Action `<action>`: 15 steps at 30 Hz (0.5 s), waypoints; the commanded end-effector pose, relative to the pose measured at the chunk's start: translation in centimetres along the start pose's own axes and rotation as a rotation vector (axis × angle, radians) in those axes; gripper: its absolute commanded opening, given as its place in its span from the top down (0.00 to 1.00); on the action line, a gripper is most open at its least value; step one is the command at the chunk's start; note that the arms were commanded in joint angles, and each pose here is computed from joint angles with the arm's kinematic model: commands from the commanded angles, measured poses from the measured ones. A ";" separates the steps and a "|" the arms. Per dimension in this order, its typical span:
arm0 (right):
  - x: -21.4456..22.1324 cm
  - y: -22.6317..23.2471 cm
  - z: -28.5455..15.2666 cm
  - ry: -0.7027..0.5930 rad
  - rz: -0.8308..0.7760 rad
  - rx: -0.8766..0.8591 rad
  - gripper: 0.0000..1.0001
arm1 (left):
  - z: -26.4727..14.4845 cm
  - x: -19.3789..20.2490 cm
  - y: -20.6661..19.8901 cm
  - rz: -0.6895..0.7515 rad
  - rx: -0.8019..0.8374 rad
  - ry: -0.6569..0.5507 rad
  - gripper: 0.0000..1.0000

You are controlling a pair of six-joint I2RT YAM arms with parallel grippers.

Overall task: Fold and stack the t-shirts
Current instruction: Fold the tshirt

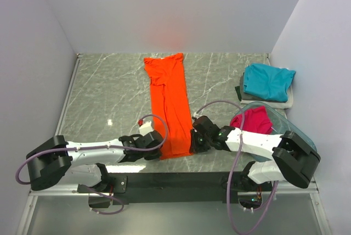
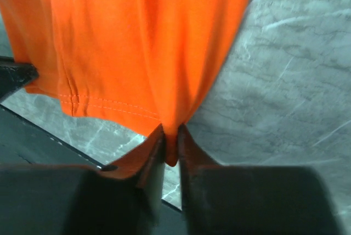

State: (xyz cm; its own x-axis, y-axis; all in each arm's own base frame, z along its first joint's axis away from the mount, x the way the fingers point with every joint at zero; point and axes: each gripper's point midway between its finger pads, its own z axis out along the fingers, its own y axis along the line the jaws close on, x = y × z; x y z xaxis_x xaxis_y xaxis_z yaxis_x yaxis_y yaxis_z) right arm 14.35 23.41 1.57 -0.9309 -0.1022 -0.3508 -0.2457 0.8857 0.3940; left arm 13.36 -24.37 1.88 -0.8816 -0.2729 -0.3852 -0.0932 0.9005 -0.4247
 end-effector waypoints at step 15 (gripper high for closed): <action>4.8 3.0 -1.7 0.139 -0.052 -0.012 1.00 | -5.2 2.8 2.1 0.110 0.036 0.139 1.00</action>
State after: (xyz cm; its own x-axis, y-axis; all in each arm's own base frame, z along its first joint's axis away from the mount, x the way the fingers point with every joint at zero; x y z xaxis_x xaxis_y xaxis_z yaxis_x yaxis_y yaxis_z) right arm 9.77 24.34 1.53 -0.9372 -0.2159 -0.2741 -0.3109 0.8733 0.3751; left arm 9.91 -22.18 4.02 -0.9207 -0.1663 -0.3530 -0.0020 0.9066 -0.4220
